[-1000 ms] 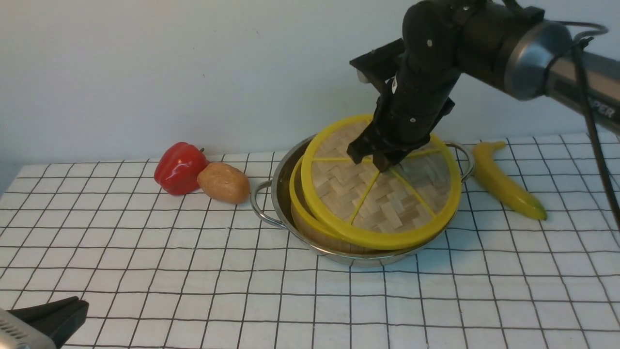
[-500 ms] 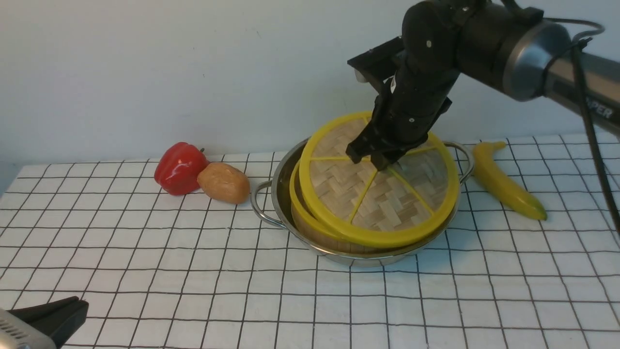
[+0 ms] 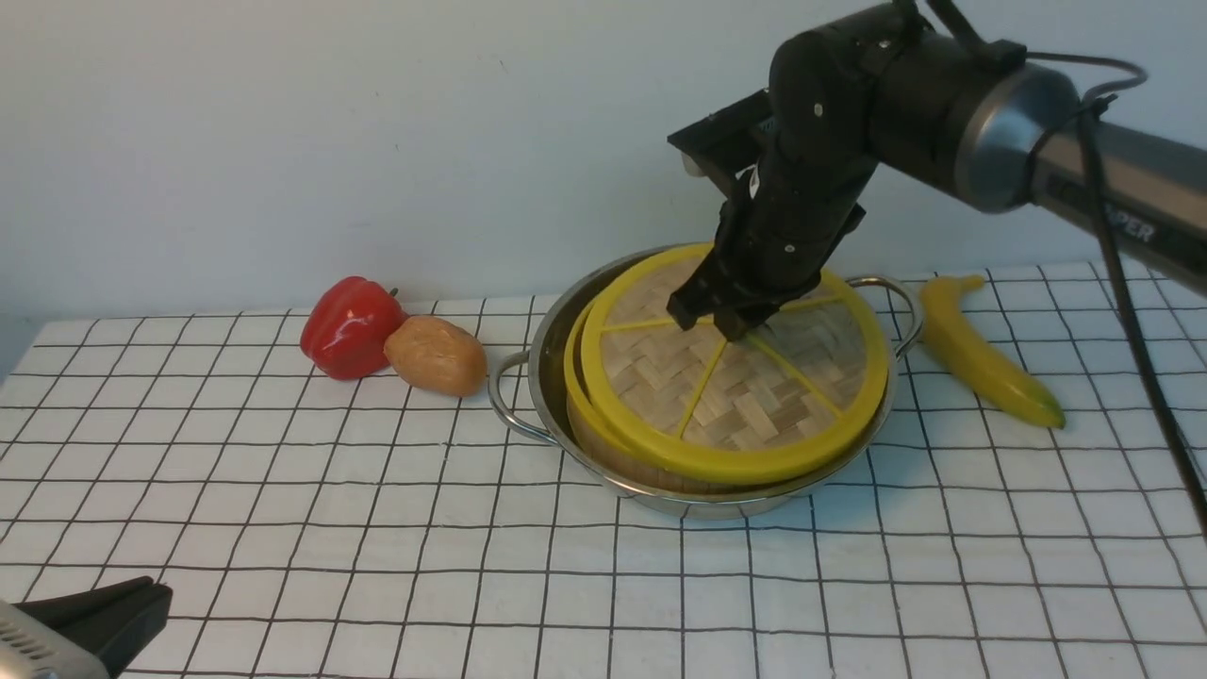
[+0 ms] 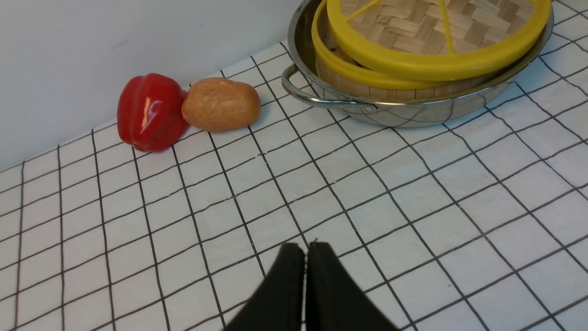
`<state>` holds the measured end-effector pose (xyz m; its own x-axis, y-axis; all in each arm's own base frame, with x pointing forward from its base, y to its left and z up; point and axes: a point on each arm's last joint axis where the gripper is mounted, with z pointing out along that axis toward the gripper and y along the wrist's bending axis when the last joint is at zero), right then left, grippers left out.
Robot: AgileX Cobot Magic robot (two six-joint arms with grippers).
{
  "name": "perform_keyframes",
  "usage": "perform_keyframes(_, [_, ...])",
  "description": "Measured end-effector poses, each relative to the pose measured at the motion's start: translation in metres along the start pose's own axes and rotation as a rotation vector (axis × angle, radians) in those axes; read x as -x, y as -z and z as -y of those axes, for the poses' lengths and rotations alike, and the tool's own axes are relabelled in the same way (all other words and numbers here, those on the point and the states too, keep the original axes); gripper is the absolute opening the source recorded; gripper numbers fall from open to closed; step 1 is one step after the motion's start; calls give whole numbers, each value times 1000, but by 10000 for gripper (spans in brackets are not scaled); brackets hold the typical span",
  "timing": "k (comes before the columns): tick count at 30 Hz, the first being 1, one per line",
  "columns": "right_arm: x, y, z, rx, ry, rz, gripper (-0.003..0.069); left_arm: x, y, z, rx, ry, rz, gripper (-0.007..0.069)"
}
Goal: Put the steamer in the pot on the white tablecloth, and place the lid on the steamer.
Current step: 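Place the bamboo steamer lid onto the steamer basket in the pot with the right gripper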
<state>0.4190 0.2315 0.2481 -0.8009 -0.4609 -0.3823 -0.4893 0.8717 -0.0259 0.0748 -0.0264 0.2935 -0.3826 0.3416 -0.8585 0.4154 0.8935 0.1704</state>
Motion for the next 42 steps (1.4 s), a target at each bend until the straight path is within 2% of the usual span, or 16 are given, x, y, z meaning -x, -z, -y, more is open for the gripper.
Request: perform_keyframes(42, [7,-5,-1,8,45,73,148,0,0,0,0,0,1,1])
